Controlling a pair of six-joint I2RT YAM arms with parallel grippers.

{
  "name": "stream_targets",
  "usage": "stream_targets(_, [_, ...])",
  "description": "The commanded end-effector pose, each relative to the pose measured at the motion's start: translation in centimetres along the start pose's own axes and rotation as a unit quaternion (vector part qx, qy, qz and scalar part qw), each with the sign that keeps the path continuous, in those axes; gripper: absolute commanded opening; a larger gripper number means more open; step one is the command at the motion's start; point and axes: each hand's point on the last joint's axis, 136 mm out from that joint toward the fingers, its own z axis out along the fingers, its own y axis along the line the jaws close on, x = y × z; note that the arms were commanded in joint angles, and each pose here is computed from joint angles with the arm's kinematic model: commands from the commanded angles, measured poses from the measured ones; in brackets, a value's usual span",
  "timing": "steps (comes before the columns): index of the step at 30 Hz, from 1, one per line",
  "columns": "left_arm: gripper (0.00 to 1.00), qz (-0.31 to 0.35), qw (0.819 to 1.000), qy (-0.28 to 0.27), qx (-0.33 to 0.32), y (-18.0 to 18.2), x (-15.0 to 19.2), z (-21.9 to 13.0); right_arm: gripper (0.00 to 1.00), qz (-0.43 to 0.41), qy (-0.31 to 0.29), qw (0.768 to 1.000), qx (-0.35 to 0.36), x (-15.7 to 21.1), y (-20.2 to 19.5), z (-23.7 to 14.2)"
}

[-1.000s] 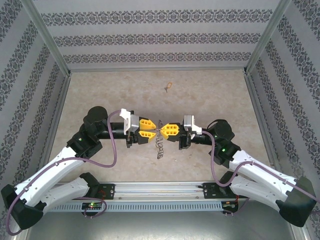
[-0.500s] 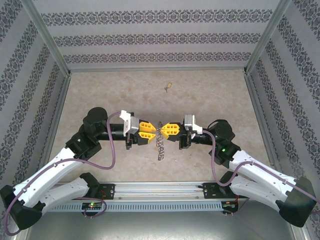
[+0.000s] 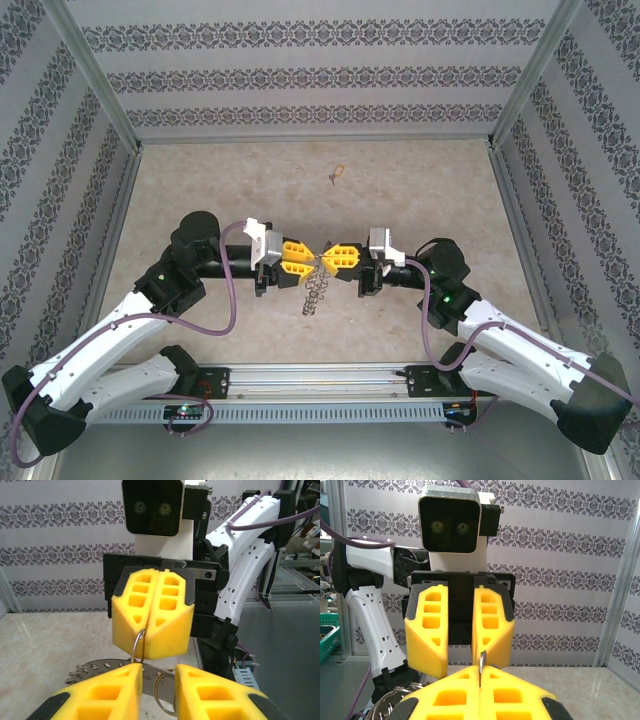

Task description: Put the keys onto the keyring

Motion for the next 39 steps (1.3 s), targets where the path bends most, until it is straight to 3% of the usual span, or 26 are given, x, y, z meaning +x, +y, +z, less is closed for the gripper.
stream_targets(1, [0.25,0.02,1.0,0.001,-0.006,0.0,-0.7,0.1,0.0,-0.021,-0.023,0.999,-0.012,-1.4,0.7,-0.3])
stream_targets(39, [0.24,0.024,1.0,-0.014,0.005,0.0,-1.7,0.5,0.0,-0.014,-0.02,1.0,-0.005,-0.8,0.0,-0.3])
